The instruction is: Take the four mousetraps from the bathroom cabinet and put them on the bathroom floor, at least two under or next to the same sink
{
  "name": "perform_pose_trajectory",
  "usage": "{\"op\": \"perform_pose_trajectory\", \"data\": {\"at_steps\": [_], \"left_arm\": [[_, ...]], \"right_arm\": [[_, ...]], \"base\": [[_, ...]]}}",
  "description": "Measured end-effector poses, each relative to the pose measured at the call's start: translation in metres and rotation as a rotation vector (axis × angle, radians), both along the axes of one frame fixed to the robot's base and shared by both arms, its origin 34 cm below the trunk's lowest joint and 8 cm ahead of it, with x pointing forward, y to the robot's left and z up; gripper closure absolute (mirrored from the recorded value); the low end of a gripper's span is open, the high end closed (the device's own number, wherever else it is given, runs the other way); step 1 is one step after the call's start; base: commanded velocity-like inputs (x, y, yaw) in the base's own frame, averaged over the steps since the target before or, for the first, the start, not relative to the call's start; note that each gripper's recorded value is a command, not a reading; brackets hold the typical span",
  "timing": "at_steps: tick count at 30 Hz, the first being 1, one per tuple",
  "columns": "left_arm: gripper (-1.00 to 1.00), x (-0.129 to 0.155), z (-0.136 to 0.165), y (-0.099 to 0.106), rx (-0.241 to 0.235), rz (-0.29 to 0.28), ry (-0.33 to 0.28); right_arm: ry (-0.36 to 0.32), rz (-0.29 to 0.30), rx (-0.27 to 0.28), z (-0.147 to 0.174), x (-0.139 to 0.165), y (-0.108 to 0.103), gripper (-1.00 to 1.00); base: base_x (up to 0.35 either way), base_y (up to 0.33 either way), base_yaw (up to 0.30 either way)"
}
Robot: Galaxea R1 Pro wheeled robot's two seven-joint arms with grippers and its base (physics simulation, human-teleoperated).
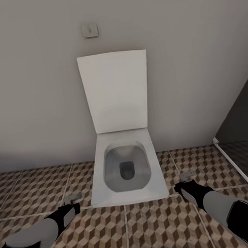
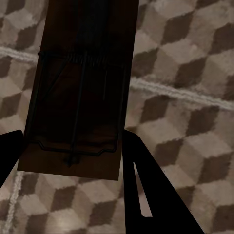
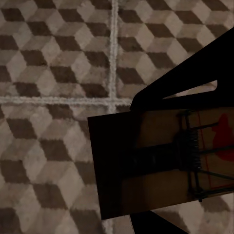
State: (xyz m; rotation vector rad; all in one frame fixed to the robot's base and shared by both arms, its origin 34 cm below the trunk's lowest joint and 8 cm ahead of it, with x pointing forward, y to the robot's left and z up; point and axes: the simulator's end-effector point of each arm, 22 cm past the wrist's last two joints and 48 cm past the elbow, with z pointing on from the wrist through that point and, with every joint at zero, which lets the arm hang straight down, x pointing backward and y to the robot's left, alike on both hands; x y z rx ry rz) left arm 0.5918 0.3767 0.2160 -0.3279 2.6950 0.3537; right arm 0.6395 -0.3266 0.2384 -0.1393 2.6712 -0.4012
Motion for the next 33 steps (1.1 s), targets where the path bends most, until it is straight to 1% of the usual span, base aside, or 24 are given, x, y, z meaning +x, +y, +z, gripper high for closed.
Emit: {"op": "perform_pose_trajectory", "data": {"at_steps": [21, 28, 33], "left_arm": [[1.0, -0.027, -0.045, 0.0, -0.001, 0.0, 0.086], [1.0, -0.027, -0.044, 0.002, 0.005, -0.001, 0.085], [1.0, -0.027, -0.043, 0.013, 0.017, 0.003, 0.085]], "right_arm": [[0.085, 0.002, 0.001, -0.049, -0.025, 0.001, 1.0], [0.085, 0.002, 0.001, -0.049, -0.025, 0.001, 1.0], [0.085, 0.002, 0.0, -0.049, -0.025, 0.001, 1.0]], "base": [[0.0, 0.0, 0.0], [0.0, 0.0, 0.0], [0.121, 0.0, 0.0]]}}
